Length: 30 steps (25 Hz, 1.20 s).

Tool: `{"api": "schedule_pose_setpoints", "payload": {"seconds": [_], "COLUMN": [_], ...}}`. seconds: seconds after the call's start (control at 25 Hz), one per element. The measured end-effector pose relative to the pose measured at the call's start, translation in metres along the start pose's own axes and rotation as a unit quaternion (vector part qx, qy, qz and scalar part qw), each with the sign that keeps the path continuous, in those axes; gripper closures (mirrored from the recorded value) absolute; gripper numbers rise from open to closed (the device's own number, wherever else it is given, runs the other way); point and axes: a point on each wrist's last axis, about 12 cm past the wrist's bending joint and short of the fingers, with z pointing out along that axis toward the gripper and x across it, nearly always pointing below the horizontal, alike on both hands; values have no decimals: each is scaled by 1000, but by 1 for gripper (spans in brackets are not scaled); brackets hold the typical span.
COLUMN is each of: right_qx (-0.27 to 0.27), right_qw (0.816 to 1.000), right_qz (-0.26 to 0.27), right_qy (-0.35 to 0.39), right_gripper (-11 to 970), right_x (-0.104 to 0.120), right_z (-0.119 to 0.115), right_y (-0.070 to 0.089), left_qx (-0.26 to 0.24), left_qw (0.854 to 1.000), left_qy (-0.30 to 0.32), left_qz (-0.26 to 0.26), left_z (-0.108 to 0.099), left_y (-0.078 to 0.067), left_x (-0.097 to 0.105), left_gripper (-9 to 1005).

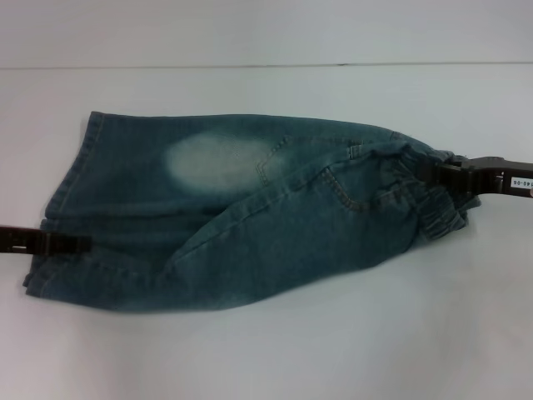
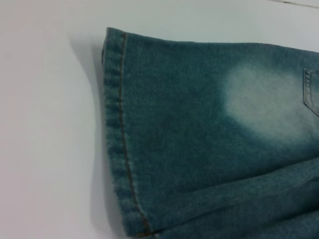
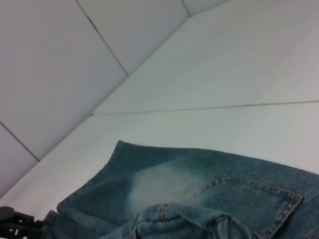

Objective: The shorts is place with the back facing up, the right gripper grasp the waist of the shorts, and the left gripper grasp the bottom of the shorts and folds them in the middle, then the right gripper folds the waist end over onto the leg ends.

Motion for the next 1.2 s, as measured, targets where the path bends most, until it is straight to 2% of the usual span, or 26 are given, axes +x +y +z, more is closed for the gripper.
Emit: {"api": "schedule_pose_setpoints", "payload": {"seconds": [0.2,0.44,0.56,0.96,1.2], "right_qx": [0,-1,-2,0,-1], "right_qw": [1000,1000,1000,1000,999], "right_qz": [0,0,0,4,14], "right_qy": [0,0,0,-4,-31], "right_gripper": [916,915,914,915,914], "right_x": [0,0,0,2,-2], "right_z": [0,0,0,-3,-7], "right_y": [0,0,0,-1,-1], "left_qx": [-6,-3,-1,5,17], "left_qw": [1000,1000,1000,1000,999], "left_qy": [-3,0,2,0,-36], "left_qz": [1,6,9,8,-2], "left_z": [1,3,4,4,-6], "left_y": [1,-1,-2,-4,-3], "left_x": [2,3,3,2,-9], "left_gripper": [506,730,951,981,980]}}
